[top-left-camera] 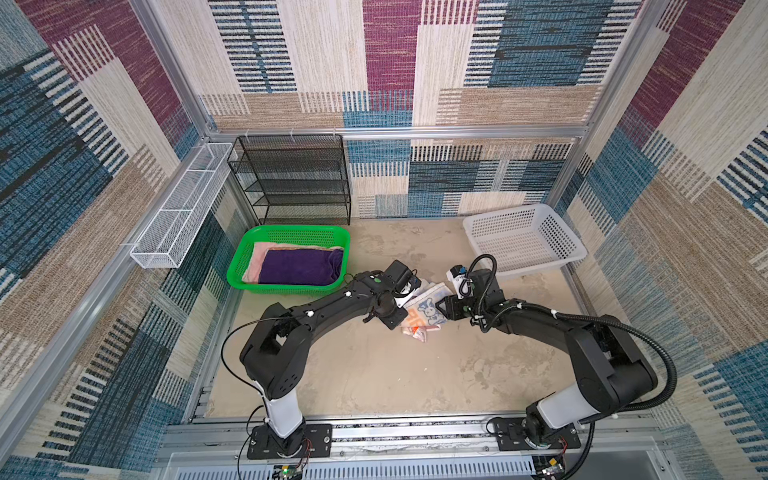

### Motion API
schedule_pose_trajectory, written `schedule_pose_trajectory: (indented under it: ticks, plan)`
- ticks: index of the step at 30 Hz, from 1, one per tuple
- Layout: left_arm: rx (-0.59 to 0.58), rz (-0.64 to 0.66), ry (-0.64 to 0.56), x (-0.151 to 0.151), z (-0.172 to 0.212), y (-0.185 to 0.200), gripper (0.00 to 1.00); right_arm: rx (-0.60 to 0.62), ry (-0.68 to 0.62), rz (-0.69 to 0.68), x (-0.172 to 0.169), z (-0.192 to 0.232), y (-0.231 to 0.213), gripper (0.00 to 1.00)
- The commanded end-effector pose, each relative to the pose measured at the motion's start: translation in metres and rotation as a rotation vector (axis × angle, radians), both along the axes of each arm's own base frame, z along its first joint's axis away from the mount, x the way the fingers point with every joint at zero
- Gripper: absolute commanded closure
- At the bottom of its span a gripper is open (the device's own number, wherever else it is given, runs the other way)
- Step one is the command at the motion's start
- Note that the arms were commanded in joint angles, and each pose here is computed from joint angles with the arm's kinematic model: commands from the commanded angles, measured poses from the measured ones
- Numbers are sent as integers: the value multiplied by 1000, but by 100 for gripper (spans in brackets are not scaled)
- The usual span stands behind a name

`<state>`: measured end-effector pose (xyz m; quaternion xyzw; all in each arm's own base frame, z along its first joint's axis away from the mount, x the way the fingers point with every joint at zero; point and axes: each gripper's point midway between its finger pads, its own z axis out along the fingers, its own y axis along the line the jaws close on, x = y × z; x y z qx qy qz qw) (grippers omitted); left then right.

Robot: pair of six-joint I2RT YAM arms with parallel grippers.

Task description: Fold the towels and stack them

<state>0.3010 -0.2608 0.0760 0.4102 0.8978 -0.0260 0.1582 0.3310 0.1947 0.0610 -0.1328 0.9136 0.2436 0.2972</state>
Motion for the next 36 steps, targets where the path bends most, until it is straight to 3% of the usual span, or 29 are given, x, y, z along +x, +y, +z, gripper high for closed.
schedule_pose_trajectory:
  ticks: [1, 9, 14, 17, 19, 22, 24, 29, 36]
  plan:
    - [64, 104, -34, 8, -11, 16, 100, -31, 49, -46, -13, -14, -2, 53]
    - [93, 201, -171, 44, -2, 30, 100, 139, 138, 55, -52, -16, 36, 57]
    - [88, 235, -254, 68, 12, 32, 100, 191, 98, 80, -52, 4, 43, 55]
    - [82, 235, -291, 76, 16, 30, 100, 120, -11, 63, -37, 29, 34, 49]
    - [72, 225, -299, 77, 17, 28, 100, 40, -120, 33, -22, 50, 22, 36]
    - [59, 230, -308, 78, 16, 27, 100, -44, -256, 0, -4, 78, 9, 23]
    - [54, 233, -309, 78, 13, 26, 100, -67, -283, -19, 6, 84, 1, 21]
    - [46, 239, -298, 77, 11, 26, 100, -5, -174, -39, 25, 63, -19, 26]
    - [30, 237, -283, 75, 8, 23, 100, 54, -61, 1, 25, 24, -7, 34]
